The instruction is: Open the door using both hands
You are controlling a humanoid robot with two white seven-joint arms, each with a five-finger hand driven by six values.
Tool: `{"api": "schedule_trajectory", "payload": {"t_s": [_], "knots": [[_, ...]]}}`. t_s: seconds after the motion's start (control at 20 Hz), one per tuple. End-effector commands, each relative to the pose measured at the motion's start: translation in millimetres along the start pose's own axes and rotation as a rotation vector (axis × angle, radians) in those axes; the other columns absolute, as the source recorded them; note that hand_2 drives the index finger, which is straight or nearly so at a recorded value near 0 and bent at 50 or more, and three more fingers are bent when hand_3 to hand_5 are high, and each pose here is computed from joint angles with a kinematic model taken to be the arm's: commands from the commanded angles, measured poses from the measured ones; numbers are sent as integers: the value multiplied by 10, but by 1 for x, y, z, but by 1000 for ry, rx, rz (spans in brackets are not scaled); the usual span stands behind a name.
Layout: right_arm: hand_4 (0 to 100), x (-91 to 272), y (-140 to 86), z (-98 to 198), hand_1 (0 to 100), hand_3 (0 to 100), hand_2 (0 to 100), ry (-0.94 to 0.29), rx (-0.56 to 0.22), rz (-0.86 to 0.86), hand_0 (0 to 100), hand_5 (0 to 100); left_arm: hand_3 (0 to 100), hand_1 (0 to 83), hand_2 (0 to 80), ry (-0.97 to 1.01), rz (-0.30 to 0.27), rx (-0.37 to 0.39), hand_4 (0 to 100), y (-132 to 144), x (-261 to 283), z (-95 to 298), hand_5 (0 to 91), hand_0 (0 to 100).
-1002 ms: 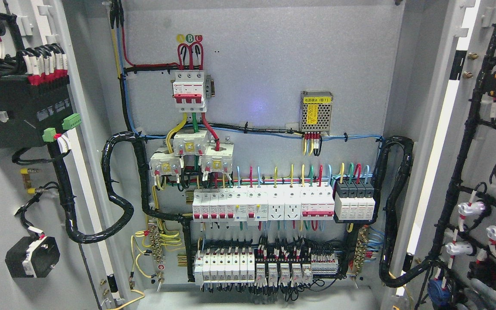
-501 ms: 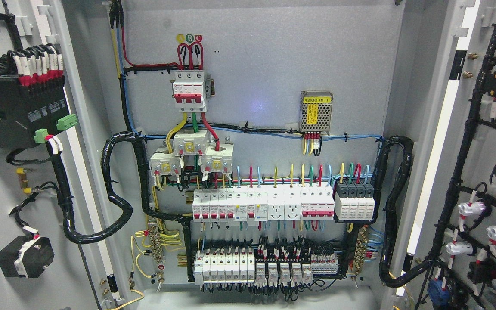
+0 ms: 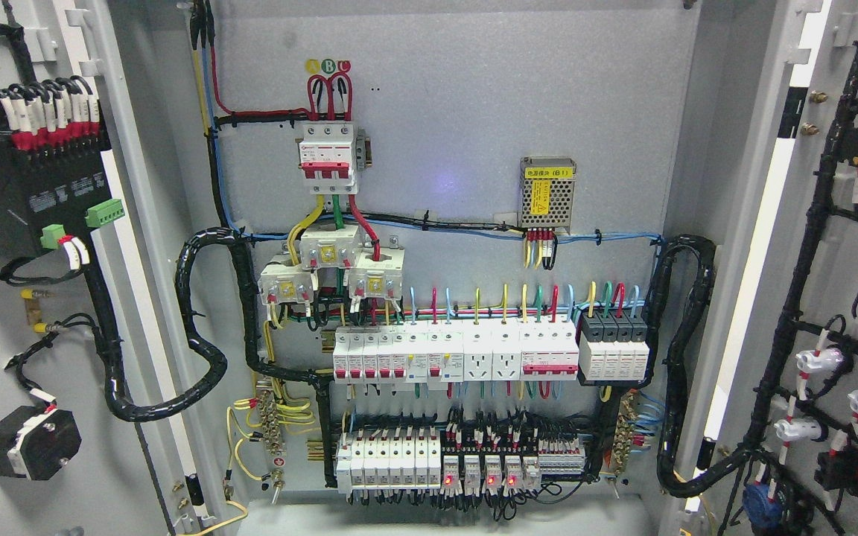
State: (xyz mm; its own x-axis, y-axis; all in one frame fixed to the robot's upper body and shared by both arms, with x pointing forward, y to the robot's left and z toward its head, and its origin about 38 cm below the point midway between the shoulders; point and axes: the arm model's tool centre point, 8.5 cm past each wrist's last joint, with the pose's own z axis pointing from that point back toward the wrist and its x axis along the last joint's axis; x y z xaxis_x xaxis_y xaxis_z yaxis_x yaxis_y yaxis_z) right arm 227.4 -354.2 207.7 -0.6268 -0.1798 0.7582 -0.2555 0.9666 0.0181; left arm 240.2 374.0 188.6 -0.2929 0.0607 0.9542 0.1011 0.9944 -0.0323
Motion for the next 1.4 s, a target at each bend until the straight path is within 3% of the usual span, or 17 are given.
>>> {"api": "schedule_trajectory", "payload": {"t_s": [0.0, 1.35], "knots": [[0, 0, -15, 8, 0, 0, 0, 7, -51, 8, 190, 0, 0, 0, 0, -21, -40, 36, 0, 21, 15, -3, 0, 0], [0, 11, -40, 19, 0, 0, 0, -35, -145, -14, 190, 0, 0, 0, 0, -4, -2, 174, 0, 76, 23, -7, 0, 0]]}}
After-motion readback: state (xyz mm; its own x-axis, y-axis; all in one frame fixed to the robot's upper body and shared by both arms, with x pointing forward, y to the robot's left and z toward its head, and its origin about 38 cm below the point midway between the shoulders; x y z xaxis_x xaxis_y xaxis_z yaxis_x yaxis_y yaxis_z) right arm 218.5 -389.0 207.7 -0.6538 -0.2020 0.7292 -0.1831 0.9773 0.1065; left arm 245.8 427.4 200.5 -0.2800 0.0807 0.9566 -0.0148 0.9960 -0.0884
